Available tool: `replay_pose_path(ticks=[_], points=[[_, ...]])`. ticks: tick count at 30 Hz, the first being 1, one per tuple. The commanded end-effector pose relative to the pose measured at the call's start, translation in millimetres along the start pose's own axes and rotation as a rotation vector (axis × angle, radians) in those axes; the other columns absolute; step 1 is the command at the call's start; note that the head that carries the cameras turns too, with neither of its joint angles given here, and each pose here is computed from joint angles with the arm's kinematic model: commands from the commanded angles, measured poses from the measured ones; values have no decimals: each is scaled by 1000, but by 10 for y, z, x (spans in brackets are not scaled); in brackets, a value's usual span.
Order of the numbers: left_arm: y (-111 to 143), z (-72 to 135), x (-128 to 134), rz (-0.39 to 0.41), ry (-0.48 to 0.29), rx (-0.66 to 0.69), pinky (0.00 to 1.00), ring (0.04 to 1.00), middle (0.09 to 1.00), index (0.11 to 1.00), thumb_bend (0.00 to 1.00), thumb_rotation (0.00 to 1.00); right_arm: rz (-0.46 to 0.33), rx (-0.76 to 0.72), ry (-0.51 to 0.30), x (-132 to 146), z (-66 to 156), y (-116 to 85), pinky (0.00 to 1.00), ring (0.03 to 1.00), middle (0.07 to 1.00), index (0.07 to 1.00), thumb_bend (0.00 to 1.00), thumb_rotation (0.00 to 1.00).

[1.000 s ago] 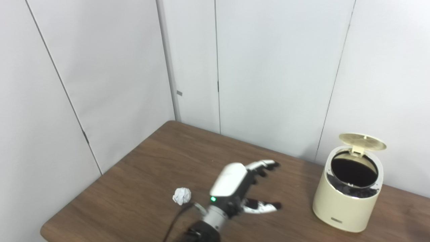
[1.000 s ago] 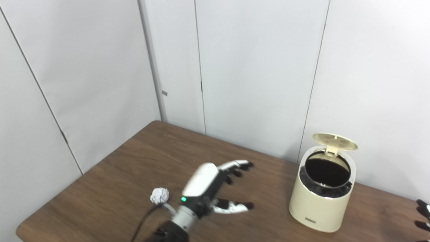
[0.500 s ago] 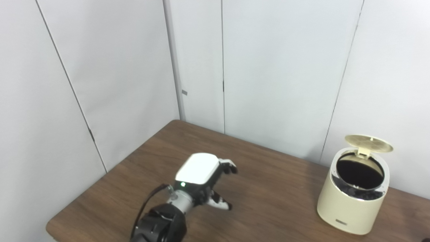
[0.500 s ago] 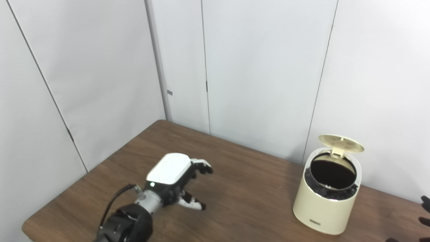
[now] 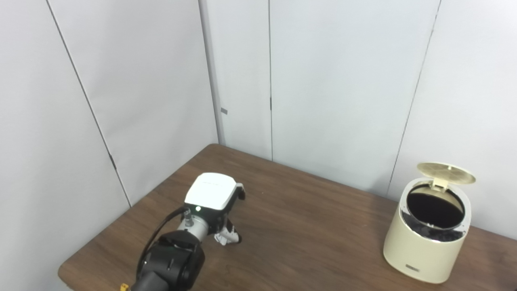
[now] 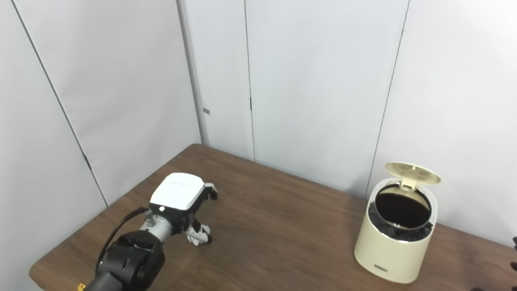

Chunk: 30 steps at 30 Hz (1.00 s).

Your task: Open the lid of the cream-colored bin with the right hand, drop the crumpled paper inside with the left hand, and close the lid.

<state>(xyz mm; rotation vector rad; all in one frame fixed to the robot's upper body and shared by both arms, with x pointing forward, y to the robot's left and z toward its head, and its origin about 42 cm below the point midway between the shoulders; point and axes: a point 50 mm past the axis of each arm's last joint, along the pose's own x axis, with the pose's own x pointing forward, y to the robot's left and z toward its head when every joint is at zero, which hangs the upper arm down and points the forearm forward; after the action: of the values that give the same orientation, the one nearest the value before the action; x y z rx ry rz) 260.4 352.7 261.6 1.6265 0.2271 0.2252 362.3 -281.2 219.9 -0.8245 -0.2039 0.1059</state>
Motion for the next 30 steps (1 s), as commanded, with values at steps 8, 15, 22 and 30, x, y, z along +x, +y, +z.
replay_pose_path(ticks=[8,15,22,30], points=[[-87,-87,158,-25,47,26,537,678,681,708,911,192,-43,-8,-78,83,167,-142,694,867,960,988,1000,789],[-242,-98,282,-61,54,39,495,628,648,670,902,209,-38,-13,-85,74,133,-137,687,868,967,999,998,772],[-402,-101,348,-87,63,46,442,571,617,671,875,204,-34,-2,-88,69,107,-121,699,875,973,1000,984,764],[-512,-107,360,-126,71,52,489,609,619,684,860,203,-29,-1,-83,47,113,-129,685,871,977,1000,978,757]])
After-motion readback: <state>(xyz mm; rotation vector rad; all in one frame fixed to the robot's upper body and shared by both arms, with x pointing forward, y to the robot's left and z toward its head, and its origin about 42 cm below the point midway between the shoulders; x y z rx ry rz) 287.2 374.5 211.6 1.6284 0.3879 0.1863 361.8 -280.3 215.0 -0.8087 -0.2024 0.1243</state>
